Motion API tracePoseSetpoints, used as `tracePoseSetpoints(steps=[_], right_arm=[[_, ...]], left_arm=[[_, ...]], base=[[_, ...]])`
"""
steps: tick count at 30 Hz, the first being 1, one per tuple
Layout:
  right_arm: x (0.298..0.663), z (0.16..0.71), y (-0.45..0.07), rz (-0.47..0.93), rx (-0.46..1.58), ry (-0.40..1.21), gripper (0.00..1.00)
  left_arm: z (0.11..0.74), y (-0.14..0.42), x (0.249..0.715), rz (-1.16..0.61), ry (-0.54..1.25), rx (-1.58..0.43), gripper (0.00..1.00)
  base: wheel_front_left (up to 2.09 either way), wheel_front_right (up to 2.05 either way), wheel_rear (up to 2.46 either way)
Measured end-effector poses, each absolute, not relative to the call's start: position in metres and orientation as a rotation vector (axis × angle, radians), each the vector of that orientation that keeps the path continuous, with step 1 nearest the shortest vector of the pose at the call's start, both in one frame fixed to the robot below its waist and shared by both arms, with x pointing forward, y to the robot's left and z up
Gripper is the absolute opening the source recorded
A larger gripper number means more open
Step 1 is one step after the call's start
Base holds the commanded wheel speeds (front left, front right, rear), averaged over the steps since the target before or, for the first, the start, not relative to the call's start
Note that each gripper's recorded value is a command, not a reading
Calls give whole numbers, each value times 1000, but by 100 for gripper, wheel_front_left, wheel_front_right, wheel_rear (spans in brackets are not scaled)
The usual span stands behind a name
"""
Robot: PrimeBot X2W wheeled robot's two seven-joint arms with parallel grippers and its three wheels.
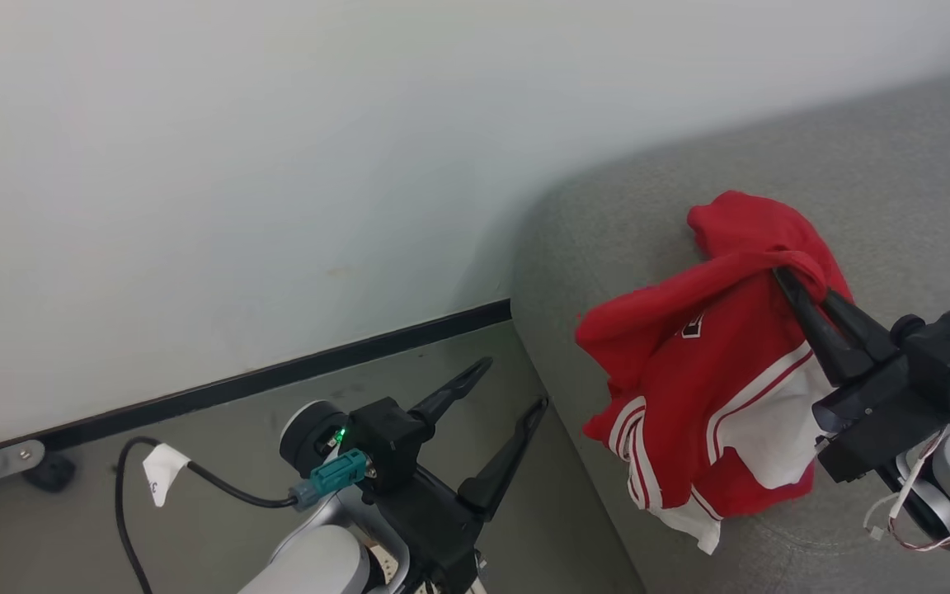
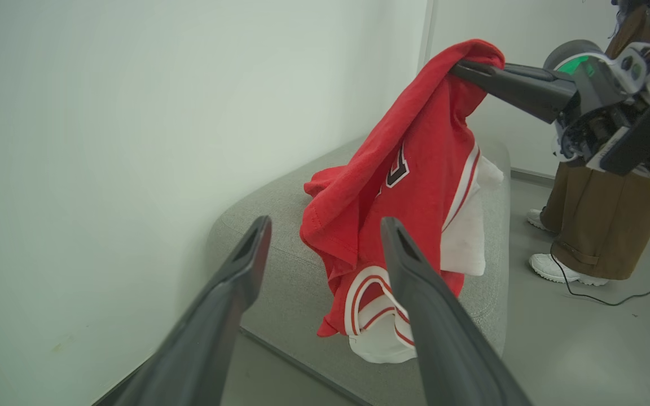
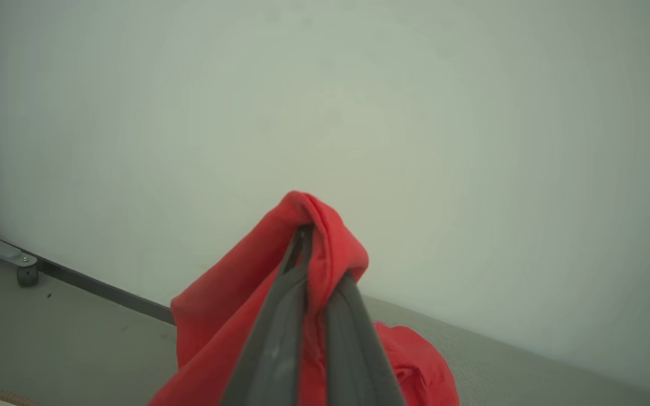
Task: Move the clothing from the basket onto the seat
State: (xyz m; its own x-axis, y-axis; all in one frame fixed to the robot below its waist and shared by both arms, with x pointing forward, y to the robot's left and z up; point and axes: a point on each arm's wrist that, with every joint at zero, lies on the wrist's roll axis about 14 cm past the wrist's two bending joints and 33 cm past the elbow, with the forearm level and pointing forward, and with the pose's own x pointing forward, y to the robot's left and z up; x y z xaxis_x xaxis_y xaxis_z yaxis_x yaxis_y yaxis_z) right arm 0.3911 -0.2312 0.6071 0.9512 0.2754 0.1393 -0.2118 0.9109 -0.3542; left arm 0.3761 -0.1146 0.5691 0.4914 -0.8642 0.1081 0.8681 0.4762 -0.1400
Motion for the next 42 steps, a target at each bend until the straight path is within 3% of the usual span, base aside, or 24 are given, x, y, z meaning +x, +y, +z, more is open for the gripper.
tracePoseSetpoints(steps=[19,32,42], right_arm=[[341,624,-300,26,-363,-197,0],[389,710,-338,-36,-424,-343,0],[425,771,-391,-187,-423,-423,0]], left_arm=[[560,-179,334,-1276,11,-233,100],[545,-179,345,-1265,40,-248,100],[550,-170,370,-1222,14,-263,100]], base=[[0,0,0],[0,0,0],[0,0,0]])
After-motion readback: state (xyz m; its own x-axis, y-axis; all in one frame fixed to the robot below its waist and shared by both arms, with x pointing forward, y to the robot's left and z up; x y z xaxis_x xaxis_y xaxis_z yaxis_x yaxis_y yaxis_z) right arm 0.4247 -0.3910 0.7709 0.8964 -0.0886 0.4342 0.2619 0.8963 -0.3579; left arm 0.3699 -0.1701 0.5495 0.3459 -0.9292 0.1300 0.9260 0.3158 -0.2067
